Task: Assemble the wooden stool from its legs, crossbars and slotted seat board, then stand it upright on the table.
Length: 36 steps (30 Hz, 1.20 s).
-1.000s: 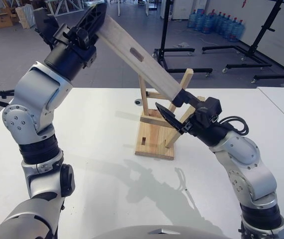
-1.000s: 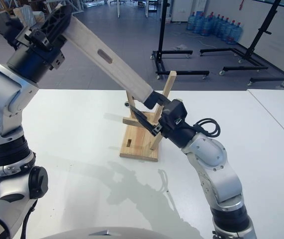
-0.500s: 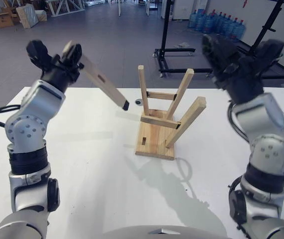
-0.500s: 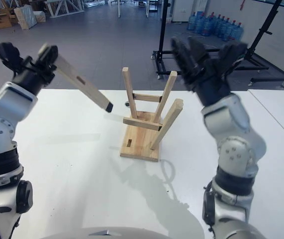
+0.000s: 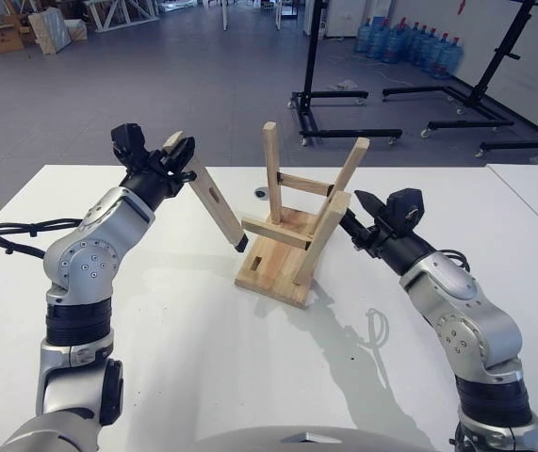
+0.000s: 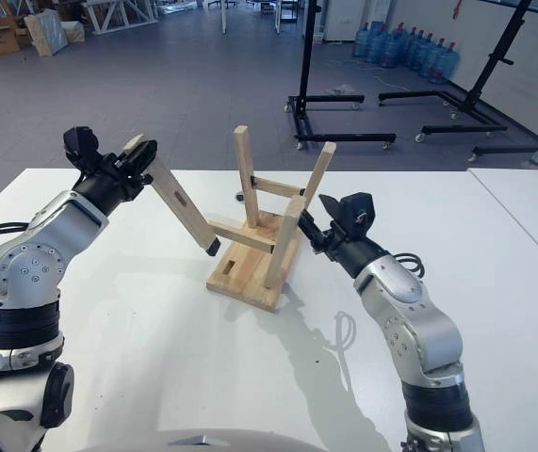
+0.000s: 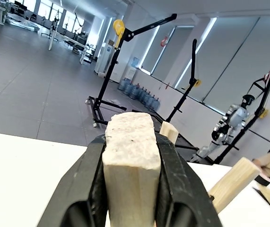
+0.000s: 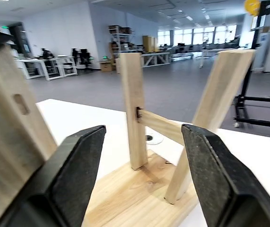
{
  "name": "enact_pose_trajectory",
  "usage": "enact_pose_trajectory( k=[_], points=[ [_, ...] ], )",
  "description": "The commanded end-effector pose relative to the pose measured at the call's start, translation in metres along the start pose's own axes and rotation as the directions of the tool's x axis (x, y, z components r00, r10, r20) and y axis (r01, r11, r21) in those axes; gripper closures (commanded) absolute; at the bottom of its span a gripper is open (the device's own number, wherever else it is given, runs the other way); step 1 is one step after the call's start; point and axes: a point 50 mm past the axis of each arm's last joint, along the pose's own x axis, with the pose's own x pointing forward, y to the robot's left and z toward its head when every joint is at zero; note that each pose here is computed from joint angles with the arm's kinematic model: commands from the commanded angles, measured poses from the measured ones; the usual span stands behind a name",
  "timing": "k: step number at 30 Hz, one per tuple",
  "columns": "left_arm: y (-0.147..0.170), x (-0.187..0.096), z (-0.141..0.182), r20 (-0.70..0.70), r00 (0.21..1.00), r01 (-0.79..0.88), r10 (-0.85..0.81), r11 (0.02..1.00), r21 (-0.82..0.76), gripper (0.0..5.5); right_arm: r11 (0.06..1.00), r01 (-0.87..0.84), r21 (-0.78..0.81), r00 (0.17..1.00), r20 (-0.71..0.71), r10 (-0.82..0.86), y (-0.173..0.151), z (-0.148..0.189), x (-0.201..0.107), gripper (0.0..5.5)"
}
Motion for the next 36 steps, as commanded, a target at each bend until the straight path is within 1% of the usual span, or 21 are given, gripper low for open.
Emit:
enact_pose_trajectory(
  k=[1, 3, 6, 8, 10, 12, 14, 17, 21, 22, 23, 24, 25, 27, 33, 36],
  points=[
    [0.011, -0.003, -0.015, -0.065, 0.998, -0.003, 0.005, 0.999, 0.038, 4.52, 0.999, 0.043, -0.03, 0.999, 0.032, -0.042, -0.015, 0.011, -0.001, 2.55],
    [0.014, -0.003, -0.019, -0.083, 0.996, 0.015, -0.011, 0.999, 0.05, 4.52, 1.0, 0.0, 0.025, 0.996, 0.088, -0.002, -0.024, 0.024, -0.004, 2.55],
    [0.014, 0.0, -0.02, -0.071, 0.997, 0.018, -0.016, 0.999, 0.036, 4.52, 0.976, -0.214, -0.026, 0.971, 0.098, 0.216, -0.03, 0.046, -0.009, 2.55],
    [0.013, 0.001, -0.015, -0.03, 1.0, 0.0, 0.0, 1.0, 0.021, 4.52, 0.925, -0.377, 0.054, 0.922, 0.118, 0.369, -0.029, 0.063, -0.012, 2.55],
    [0.013, 0.001, -0.007, 0.014, 1.0, -0.025, 0.024, 0.999, 0.026, 4.52, 0.867, -0.482, 0.126, 0.875, 0.114, 0.47, -0.027, 0.067, -0.016, 2.55],
    [0.013, 0.0, 0.0, 0.042, 0.999, -0.032, 0.031, 0.999, 0.025, 4.52, 0.828, -0.532, 0.178, 0.846, 0.076, 0.527, -0.025, 0.06, -0.017, 2.55],
    [0.013, 0.003, 0.002, 0.039, 0.999, -0.027, 0.026, 0.999, 0.03, 4.52, 0.819, -0.539, 0.196, 0.838, 0.026, 0.545, -0.025, 0.05, -0.017, 2.55],
    [0.013, 0.005, 0.006, 0.042, 0.999, -0.022, 0.021, 0.999, 0.026, 4.52, 0.822, -0.544, 0.167, 0.828, -0.053, 0.559, -0.026, 0.035, -0.011, 2.55],
    [0.006, 0.008, 0.014, 0.062, 0.998, 0.004, -0.004, 1.0, 0.008, 4.52, 0.789, -0.591, 0.167, 0.783, -0.117, 0.611, -0.021, 0.023, -0.007, 2.55],
    [0.006, 0.008, 0.012, 0.055, 0.998, 0.0, 0.0, 1.0, 0.008, 4.52, 0.78, -0.603, 0.167, 0.773, -0.12, 0.623, -0.019, 0.022, -0.007, 2.55],
    [0.007, 0.008, 0.009, 0.046, 0.999, -0.006, 0.006, 1.0, 0.006, 4.52, 0.778, -0.608, 0.162, 0.77, -0.121, 0.627, -0.017, 0.021, -0.006, 2.74],
    [0.007, 0.007, 0.005, 0.031, 1.0, -0.004, 0.004, 1.0, -0.002, 4.52, 0.779, -0.607, 0.159, 0.771, -0.121, 0.625, -0.016, 0.021, -0.008, 2.8],
    [0.006, 0.007, 0.001, 0.016, 1.0, 0.0, 0.0, 1.0, -0.005, 4.52, 0.784, -0.601, 0.154, 0.776, -0.118, 0.619, -0.015, 0.021, -0.01, 3.01],
    [0.004, 0.006, -0.006, -0.007, 1.0, 0.017, -0.017, 0.999, -0.029, 4.52, 0.786, -0.596, 0.162, 0.781, -0.107, 0.615, -0.013, 0.021, -0.015, 3.24],
    [0.003, 0.0, -0.024, -0.048, 0.999, -0.008, 0.004, 0.997, -0.082, 4.52, 0.803, -0.564, 0.192, 0.8, -0.112, 0.589, -0.009, 0.01, -0.021, 3.34],
    [0.003, -0.014, -0.03, -0.084, 0.996, -0.022, 0.012, 0.994, -0.11, 4.52, 0.808, -0.559, 0.187, 0.806, -0.108, 0.582, -0.007, 0.009, -0.021, 3.34]
  ],
)
